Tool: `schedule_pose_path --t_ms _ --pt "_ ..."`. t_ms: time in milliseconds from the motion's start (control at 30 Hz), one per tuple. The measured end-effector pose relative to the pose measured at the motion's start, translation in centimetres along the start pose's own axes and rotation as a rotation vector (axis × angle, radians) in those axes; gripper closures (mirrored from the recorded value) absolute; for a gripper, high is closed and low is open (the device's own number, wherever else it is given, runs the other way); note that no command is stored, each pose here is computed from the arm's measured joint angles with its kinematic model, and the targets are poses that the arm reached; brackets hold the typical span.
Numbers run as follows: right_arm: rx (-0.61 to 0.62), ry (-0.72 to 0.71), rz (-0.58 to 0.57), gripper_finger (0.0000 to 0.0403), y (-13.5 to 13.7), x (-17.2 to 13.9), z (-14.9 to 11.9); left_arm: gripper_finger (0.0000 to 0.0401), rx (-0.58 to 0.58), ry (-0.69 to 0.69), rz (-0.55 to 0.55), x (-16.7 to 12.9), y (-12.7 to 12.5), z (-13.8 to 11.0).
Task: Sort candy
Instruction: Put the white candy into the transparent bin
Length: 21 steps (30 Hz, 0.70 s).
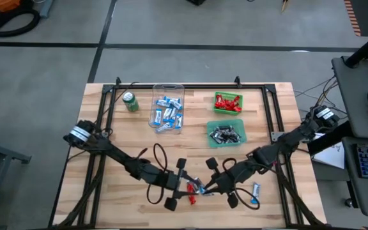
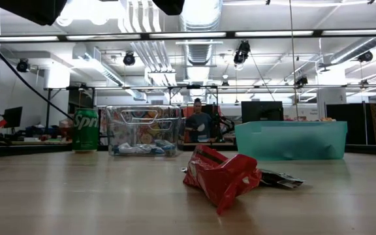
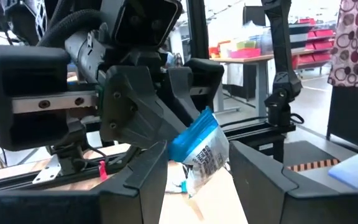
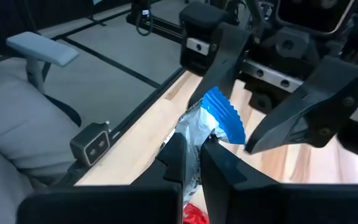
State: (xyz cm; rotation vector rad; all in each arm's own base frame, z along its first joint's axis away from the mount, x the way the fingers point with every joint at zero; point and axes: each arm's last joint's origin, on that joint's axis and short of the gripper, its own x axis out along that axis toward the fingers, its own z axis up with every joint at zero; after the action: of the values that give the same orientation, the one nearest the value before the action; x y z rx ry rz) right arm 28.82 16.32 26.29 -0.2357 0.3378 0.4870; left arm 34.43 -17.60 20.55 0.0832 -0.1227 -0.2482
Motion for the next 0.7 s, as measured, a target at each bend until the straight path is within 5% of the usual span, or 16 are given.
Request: schedule_pose_path --t_ms 367,700 --pt "0.001 0.020 -0.005 0.0385 -0.25 0.01 -0.22 0.0262 0.014 -0.009 0.037 0.24 0.89 -0.26" --pt "0.002 0.028 -0.007 0.0368 -0.25 0.01 -0.29 0.0383 0.026 0.000 0.035 0.26 0.93 -0.36"
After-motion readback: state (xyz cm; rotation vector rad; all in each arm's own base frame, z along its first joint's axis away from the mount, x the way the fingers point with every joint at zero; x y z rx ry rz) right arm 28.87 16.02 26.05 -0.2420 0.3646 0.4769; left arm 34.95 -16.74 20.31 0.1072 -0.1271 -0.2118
